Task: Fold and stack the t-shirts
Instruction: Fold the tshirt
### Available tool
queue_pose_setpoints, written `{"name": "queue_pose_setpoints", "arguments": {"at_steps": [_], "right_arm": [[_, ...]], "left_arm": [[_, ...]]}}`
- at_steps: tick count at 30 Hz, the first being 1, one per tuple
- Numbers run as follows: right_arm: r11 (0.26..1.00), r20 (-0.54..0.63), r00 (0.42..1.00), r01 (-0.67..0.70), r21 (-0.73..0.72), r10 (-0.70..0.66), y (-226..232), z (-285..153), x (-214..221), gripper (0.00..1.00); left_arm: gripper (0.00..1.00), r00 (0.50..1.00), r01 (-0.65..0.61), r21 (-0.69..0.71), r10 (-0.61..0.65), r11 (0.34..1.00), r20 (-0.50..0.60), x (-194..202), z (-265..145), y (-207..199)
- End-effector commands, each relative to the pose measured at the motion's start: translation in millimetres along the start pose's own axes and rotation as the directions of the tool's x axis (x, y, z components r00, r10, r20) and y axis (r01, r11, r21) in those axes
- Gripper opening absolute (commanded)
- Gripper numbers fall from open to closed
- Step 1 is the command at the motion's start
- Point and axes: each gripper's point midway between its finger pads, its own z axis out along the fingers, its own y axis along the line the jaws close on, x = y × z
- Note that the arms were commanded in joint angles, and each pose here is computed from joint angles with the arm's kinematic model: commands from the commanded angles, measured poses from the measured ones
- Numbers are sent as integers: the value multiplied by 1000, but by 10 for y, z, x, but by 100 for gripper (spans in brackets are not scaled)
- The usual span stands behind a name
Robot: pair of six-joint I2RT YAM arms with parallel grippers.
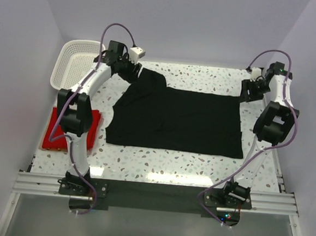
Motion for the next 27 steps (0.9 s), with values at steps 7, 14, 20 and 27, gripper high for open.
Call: {"name": "queue_pose_setpoints", "arguments": {"at_steps": [7,14,20,27], "right_arm": [[979,152,988,-41,198,11,-561,543,-625,57],[960,149,988,-9,278,-34,-623,823,-686,55],[953,111,993,1,302,-37,-648,962,-582,50],[962,99,995,0,272,-28,-617,898,-475,49]], "left_arm": [[57,985,171,-50,-170,984,31,-25,572,464],[57,984,177,-42,-177,983,-4,182,766,472],[58,984,173,-53,-175,983,-24,308,827,487],[58,984,175,-48,-176,983,-15,287,856,503]]}}
